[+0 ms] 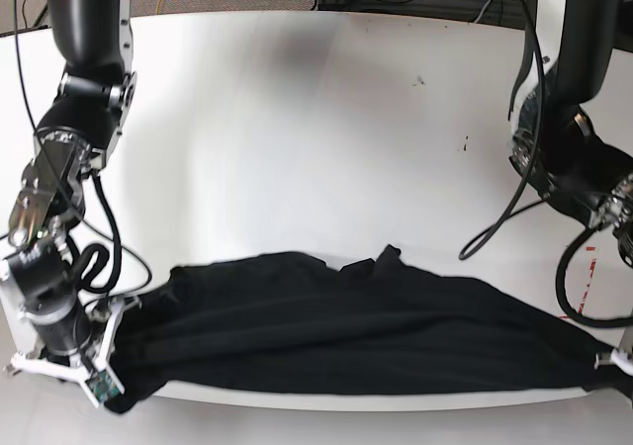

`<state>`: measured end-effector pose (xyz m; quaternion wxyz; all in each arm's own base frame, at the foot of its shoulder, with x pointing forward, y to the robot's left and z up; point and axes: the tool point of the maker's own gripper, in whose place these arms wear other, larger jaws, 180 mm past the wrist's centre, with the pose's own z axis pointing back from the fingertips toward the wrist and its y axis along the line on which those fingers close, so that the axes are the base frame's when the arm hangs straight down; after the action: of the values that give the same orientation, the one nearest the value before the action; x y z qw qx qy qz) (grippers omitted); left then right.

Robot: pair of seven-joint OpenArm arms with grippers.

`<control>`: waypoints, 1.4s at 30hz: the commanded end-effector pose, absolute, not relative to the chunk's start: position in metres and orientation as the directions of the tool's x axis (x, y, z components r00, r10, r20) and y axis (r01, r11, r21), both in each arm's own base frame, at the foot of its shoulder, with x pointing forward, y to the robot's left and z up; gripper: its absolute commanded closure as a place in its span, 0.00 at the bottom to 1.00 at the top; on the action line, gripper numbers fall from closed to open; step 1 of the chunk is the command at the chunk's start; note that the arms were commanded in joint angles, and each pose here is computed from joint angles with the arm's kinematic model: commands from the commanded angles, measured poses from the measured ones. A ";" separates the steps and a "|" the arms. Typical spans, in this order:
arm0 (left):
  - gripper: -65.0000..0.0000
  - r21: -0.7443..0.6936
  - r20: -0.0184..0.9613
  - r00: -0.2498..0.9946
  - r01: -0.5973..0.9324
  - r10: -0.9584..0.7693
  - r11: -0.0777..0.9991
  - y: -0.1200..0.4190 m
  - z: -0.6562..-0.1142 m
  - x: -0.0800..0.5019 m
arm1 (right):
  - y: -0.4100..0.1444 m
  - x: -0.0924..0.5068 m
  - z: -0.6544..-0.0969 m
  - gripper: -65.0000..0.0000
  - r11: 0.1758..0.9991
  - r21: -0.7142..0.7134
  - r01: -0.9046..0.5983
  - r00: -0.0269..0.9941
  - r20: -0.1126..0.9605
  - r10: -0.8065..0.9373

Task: Layout the t-shirt on the table in an organized manner, then fold the t-shirt properly
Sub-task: 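Lift the black shirt with both grippers and swing it across the table, then lower the shirt flat onto the table, holding its edge with both grippers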

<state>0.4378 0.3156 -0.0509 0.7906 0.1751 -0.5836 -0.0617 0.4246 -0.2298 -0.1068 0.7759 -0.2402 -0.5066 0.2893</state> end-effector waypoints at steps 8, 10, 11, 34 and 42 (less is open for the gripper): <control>1.00 0.367 0.832 0.489 -0.130 -0.263 0.921 0.345 -0.144 0.386 | -0.229 0.376 -0.215 1.00 0.813 -0.504 -0.291 0.416 0.699 0.582; 1.00 0.365 0.806 0.541 -0.131 -0.243 0.922 0.351 -0.168 0.372 | -0.226 0.363 -0.238 1.00 0.825 -0.469 -0.315 0.451 0.691 0.565; 1.00 0.364 0.795 0.559 -0.132 -0.234 0.922 0.354 -0.176 0.366 | -0.224 0.358 -0.245 1.00 0.830 -0.456 -0.323 0.463 0.689 0.558; 1.00 0.390 0.549 0.817 -0.064 -0.176 0.919 0.384 -0.314 0.232 | -0.203 0.251 -0.356 1.00 0.916 -0.207 -0.345 0.672 0.627 0.394; 0.99 0.385 0.492 0.855 -0.047 -0.162 0.922 0.391 -0.331 0.214 | -0.213 0.238 -0.362 1.00 0.925 -0.203 -0.323 0.701 0.606 0.377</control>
<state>0.2118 0.3802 -0.3433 0.9495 0.1769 -0.2581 -0.0238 0.2312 -0.2089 -0.3732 0.9282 -0.0324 -0.3167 0.1927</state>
